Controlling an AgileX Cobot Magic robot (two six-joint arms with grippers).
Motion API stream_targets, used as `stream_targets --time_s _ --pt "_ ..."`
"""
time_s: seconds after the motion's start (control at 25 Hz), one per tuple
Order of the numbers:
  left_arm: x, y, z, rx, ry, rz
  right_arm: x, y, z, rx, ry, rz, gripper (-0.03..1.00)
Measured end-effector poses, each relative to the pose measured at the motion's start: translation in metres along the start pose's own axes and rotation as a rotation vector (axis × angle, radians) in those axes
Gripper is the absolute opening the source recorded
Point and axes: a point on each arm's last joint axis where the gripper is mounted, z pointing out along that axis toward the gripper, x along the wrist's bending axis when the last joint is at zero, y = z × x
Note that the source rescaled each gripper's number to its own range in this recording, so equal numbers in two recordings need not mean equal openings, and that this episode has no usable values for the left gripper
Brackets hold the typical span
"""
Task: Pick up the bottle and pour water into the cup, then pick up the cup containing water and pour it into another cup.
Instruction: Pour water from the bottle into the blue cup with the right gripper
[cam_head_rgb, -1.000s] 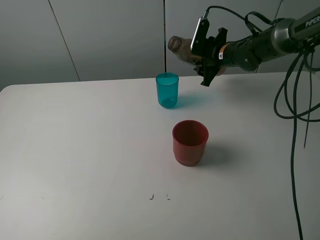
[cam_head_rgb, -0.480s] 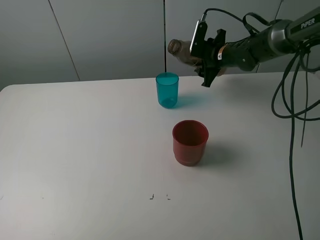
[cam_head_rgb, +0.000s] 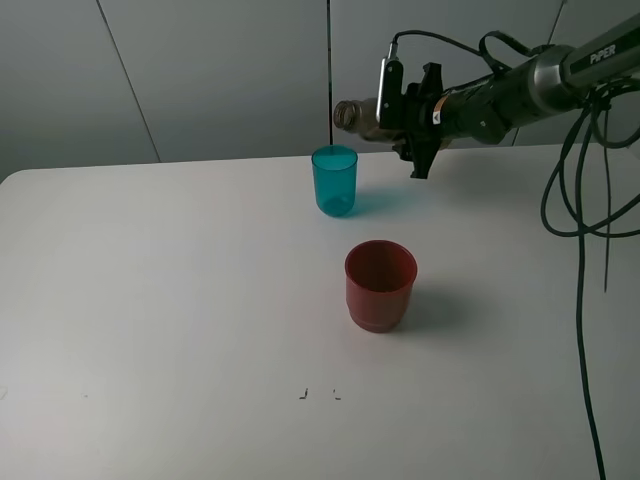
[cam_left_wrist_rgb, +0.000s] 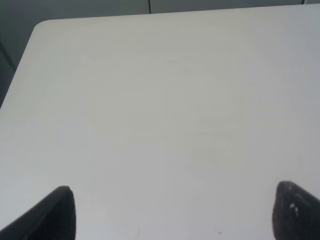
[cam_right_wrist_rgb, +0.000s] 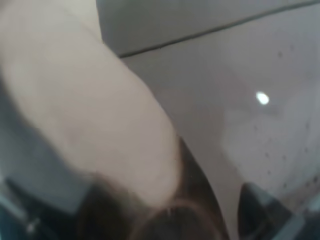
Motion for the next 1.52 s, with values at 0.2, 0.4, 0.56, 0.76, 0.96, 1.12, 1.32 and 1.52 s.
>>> stream_targets --time_s 0.2,0.4,0.56,0.76,0.96,1.12,1.32,1.52 --pt "0.000 0.000 0.000 0.000 0.000 0.007 -0.002 0.001 0.000 -0.002 -0.007 -0.029 0.00" --pt "0.000 0.000 0.000 0.000 0.000 0.000 -0.010 0.002 0.002 -0.005 -0.028 -0.046 0.00" --pt "0.000 0.000 0.000 0.000 0.000 0.007 -0.011 0.003 0.002 -0.005 -0.032 -0.096 0.00" --pt "0.000 0.000 0.000 0.000 0.000 0.007 -0.010 0.002 0.002 -0.003 -0.028 -0.136 0.00" --pt "0.000 0.000 0.000 0.000 0.000 0.007 -0.010 0.002 0.002 -0.002 -0.028 -0.182 0.00" --pt "0.000 0.000 0.000 0.000 0.000 0.007 -0.010 0.002 0.002 -0.002 -0.028 -0.201 0.00" --pt "0.000 0.000 0.000 0.000 0.000 0.007 -0.010 0.002 0.002 -0.001 -0.028 -0.235 0.00" --pt "0.000 0.000 0.000 0.000 0.000 0.000 -0.010 0.002 0.002 -0.001 -0.028 -0.279 0.00"
